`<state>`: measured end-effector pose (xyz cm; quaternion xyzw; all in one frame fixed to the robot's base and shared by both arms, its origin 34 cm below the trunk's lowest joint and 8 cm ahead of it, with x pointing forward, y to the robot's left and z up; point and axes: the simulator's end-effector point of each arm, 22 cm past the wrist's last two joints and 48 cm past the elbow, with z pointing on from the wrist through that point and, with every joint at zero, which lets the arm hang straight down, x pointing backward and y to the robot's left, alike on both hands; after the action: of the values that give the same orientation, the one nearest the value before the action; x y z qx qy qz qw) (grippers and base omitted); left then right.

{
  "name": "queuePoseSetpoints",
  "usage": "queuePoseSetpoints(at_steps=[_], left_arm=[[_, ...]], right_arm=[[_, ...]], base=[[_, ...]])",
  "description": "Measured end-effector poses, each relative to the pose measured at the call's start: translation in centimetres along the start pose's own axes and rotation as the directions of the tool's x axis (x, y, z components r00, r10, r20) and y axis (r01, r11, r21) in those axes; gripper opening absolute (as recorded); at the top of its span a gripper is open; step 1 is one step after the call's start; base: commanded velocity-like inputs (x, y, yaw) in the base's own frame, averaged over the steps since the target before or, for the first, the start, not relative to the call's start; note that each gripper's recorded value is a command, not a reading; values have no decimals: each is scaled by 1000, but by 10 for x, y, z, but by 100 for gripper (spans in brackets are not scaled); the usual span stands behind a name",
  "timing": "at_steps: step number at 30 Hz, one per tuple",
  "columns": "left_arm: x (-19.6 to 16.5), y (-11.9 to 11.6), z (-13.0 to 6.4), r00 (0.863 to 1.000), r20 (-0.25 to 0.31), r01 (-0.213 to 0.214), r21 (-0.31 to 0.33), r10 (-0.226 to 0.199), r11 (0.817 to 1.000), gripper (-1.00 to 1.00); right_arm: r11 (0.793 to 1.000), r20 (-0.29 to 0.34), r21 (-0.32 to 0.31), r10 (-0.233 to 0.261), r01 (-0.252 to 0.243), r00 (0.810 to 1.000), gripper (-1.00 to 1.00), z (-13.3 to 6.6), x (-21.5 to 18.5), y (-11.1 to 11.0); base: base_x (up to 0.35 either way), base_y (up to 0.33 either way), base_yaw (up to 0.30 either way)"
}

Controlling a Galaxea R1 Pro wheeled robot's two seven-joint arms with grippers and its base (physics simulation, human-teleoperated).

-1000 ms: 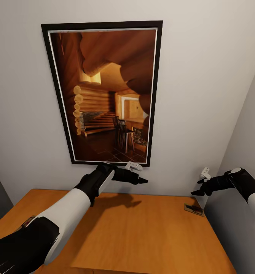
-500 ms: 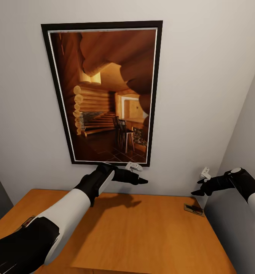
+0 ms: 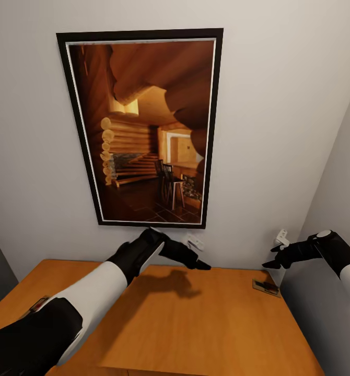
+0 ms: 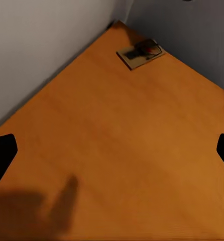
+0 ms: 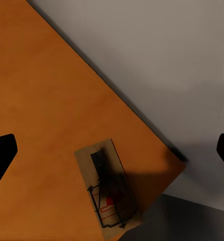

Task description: Take the four mousetraps from the cabinet in the bathroom and place them on the bathroom floor. Make sure all four end up on the same floor surface, and ensure that at least two of them are either under or directly next to the same bathroom sink.

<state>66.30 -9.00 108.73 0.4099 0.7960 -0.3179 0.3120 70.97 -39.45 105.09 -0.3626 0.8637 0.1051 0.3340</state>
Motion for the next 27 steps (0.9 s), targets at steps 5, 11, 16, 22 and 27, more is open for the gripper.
queuePoseSetpoints(at_steps=[5,11,16,22,27], left_arm=[[5,-4,3,1000,-14,-4,13,4,1000,100],[14,-5,6,1000,-27,8,18,-7,1000,100],[21,-6,9,999,-30,16,22,-16,1000,100],[23,-7,10,999,-26,19,24,-19,1000,100],[21,-5,10,1000,-22,7,10,-6,1000,100]], right_arm=[[1000,0,0,0,0,1000,100,0,0,0],[1000,0,0,0,0,1000,100,0,0,0],[1000,0,0,-1,1,1000,100,0,0,0],[1000,0,0,0,0,1000,100,0,0,0],[1000,-3,-4,-1,1,1000,100,0,1,1]], base=[[0,0,0],[0,0,0],[0,0,0],[0,0,0],[0,0,0]])
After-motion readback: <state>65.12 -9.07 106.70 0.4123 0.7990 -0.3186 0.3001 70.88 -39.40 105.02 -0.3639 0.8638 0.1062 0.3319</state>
